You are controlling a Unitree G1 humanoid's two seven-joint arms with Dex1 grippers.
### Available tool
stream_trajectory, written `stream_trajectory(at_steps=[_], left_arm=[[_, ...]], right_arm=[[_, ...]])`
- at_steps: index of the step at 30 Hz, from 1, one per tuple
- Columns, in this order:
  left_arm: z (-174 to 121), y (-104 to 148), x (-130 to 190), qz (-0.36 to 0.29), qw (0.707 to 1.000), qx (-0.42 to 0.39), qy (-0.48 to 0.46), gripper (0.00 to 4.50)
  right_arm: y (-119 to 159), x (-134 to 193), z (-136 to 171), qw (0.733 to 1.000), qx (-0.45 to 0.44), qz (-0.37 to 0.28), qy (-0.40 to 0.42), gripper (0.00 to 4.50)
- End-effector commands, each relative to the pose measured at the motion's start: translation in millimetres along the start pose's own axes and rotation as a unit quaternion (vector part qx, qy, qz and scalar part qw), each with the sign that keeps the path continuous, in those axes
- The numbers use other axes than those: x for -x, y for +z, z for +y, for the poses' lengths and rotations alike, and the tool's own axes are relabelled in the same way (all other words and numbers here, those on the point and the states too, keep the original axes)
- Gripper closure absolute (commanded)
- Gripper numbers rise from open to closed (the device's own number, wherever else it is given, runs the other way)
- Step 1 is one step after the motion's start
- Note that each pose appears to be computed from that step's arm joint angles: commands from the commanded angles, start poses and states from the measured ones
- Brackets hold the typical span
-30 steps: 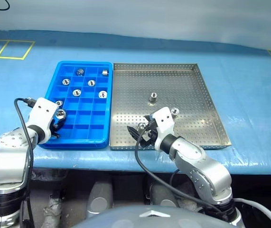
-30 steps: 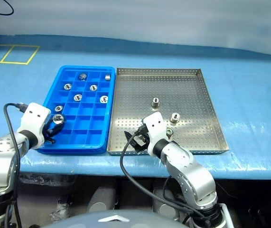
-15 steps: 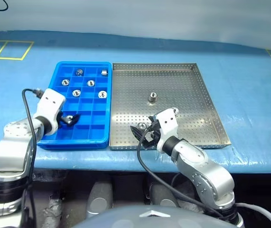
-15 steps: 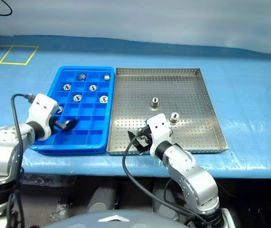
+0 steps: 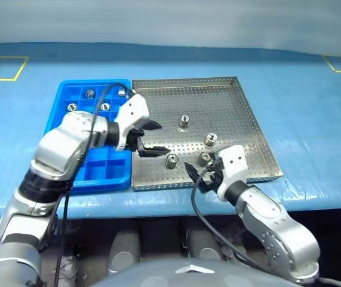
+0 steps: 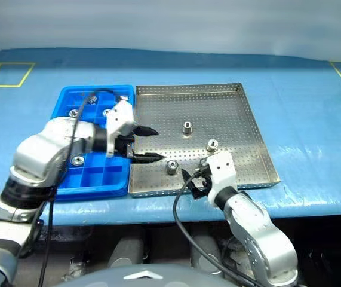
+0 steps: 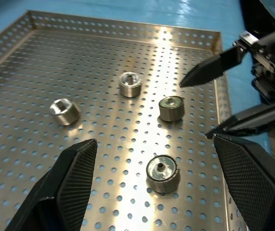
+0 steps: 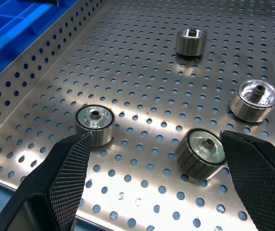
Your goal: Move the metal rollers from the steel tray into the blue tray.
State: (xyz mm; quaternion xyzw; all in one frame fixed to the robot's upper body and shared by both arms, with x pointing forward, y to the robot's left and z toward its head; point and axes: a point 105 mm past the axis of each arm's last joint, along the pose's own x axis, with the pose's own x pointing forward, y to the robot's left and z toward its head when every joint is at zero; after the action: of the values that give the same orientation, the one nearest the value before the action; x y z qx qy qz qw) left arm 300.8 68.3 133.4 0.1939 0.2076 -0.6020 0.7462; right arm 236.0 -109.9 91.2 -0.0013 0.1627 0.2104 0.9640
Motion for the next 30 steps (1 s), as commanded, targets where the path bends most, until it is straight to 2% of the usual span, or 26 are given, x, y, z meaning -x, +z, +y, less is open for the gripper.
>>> stream_trajectory(at_steps=[1, 8, 16, 19, 24, 25, 30], left_arm=[[7.7, -5.5, -16.4, 0.041, 0.998, -0.035, -0.021, 0.29], [22.5, -19.6, -51.3, 0.086, 0.995, -0.052, -0.020, 0.29], [19.2, -40.7, -54.1, 0.142, 0.986, -0.076, -0.054, 0.29], [18.7, -43.2, -50.0, 0.146, 0.985, -0.077, -0.057, 0.85], [21.7, -35.4, -47.6, 0.118, 0.990, -0.066, -0.039, 2.51], [22.7, -33.1, -47.4, 0.110, 0.991, -0.062, -0.034, 2.66], [29.2, -19.4, -41.7, 0.063, 0.997, -0.050, 0.008, 2.66]], right_arm=[[13.1, 7.9, -5.0, 0.999, 0.002, -0.031, -0.021, 0.00], [11.6, 9.7, -6.2, 0.999, -0.008, -0.034, -0.039, 0.00], [12.7, 9.7, -6.1, 0.998, -0.011, -0.038, -0.047, 0.00], [12.9, 9.1, -6.8, 0.998, -0.013, -0.039, -0.049, 0.00], [12.8, 5.9, -6.0, 0.998, -0.013, -0.039, -0.047, 0.00], [13.0, 5.2, -5.7, 0.998, -0.012, -0.039, -0.045, 0.00], [13.9, 2.0, -3.3, 0.999, -0.009, -0.039, -0.037, 0.00]])
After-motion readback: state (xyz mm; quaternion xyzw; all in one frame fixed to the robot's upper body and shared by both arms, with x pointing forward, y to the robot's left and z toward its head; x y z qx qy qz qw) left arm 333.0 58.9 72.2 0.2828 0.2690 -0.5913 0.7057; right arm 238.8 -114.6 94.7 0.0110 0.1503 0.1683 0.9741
